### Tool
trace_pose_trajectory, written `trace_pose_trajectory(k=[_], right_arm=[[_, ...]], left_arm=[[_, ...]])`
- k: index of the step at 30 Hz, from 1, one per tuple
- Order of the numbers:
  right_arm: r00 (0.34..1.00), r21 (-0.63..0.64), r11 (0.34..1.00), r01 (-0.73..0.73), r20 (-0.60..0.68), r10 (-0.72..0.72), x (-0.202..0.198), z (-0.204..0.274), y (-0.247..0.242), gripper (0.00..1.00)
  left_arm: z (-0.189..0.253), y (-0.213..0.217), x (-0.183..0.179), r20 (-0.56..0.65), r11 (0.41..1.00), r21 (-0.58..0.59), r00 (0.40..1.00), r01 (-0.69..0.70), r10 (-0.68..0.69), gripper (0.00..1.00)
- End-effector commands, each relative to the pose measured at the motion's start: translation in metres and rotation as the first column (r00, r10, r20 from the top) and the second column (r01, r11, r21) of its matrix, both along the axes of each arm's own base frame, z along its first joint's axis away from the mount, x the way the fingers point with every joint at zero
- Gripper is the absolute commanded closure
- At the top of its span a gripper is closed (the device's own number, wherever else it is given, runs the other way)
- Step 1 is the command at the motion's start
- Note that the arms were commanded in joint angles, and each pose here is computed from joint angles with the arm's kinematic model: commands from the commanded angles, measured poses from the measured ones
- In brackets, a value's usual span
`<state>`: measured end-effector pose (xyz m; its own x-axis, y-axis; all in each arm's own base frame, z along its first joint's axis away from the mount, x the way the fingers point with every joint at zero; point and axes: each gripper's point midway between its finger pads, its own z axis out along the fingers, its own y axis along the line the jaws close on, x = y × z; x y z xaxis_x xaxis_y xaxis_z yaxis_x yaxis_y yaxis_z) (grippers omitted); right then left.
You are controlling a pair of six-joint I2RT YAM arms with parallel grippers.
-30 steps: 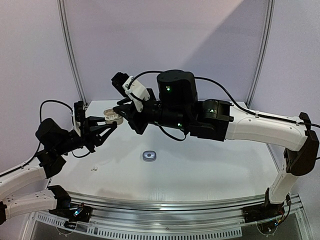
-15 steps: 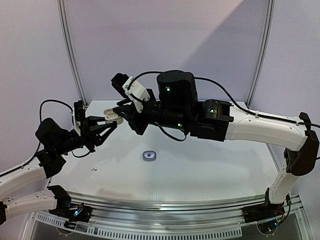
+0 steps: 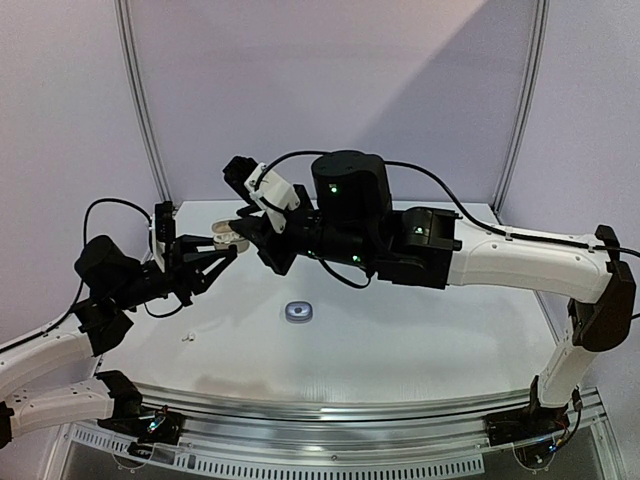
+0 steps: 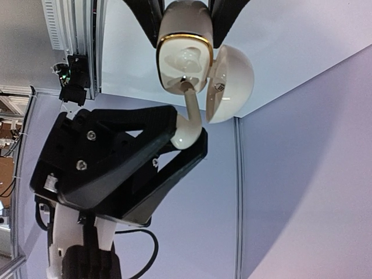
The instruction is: Insert the wireless bluetooth earbuds into the charging case
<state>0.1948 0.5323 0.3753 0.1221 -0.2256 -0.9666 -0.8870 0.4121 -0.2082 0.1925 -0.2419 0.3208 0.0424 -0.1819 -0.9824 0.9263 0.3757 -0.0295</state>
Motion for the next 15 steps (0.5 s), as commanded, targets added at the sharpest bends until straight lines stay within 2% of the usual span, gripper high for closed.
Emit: trace_pose_trajectory(k=[1, 11, 15], right_arm=[[1.000, -0.041, 0.999, 0.002, -0.011, -0.003, -0.002, -0.009, -0.006, 1.00], [1.000, -0.036, 0.999, 0.003, -0.018, -0.004, -0.002, -0.008, -0.006, 1.00], [0.999, -0.088, 0.995, 0.052, 0.010, -0.051, 0.007, -0.017, -0.007, 1.00]], left_arm=[[0.029, 0.003, -0.005, 0.087, 0.998, -0.056, 0.996, -0.011, 0.016, 1.00], [0.031, 0.003, -0.005, 0.096, 0.998, -0.055, 0.995, -0.014, 0.019, 1.00], [0.033, 0.003, -0.006, 0.115, 0.998, -0.054, 0.993, -0.015, 0.021, 1.00]])
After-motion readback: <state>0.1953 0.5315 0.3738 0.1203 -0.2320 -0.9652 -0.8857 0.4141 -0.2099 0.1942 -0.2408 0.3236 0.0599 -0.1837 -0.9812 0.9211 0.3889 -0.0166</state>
